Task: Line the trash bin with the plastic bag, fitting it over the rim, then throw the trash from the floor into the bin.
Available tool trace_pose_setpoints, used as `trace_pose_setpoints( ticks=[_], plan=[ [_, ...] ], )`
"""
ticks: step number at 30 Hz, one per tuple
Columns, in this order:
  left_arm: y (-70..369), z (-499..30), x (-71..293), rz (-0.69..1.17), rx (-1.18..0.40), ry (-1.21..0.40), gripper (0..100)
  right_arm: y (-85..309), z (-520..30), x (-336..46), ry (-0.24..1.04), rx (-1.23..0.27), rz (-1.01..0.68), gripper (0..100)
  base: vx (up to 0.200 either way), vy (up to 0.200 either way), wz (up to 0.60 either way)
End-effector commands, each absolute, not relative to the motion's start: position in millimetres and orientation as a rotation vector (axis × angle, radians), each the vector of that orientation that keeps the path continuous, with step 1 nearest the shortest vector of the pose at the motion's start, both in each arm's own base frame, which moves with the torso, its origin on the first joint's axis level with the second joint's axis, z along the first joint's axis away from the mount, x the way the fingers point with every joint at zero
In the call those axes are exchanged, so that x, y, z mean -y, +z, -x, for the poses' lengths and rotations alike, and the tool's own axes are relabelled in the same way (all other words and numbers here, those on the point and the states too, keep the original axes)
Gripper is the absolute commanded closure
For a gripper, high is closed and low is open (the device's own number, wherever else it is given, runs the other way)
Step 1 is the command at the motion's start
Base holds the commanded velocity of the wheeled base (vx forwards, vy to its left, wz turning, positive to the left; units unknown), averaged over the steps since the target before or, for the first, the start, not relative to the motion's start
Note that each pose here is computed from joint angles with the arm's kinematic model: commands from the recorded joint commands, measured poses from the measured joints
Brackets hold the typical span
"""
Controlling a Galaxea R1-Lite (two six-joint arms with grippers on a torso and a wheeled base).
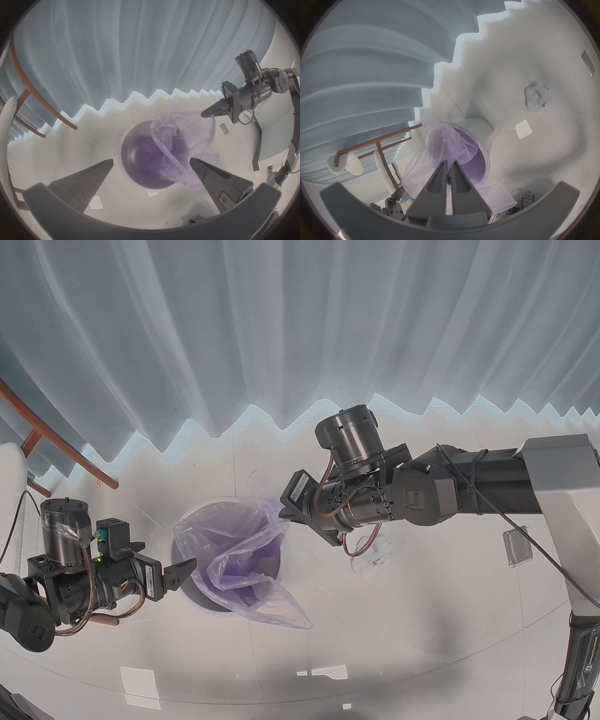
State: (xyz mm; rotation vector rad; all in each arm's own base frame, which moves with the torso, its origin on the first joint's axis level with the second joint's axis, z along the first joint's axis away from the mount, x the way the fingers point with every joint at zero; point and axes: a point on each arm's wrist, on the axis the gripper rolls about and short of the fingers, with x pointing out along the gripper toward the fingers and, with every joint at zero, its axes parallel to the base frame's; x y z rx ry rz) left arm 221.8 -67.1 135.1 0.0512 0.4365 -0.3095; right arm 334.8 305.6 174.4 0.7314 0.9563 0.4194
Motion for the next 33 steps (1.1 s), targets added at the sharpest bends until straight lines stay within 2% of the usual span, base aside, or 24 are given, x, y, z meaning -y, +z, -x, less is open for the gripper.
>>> trace_pose_setpoints(
  ticks=[1, 14, 33],
  plan=[
    [127, -243, 71, -0.055, -0.464, -0.300, 0, 176, -333, -306, 0.423, -0.957, -0.732, 100, 0.000, 0.000, 0.00],
    [112, -259, 80, -0.070, -0.513, -0.315, 0, 181, -332, -306, 0.431, -0.939, -0.737, 100, 0.000, 0.000, 0.00],
    [91, -244, 104, -0.120, -0.595, -0.411, 0, 182, -342, -296, 0.408, -0.921, -0.751, 100, 0.000, 0.000, 0.00]
  ],
)
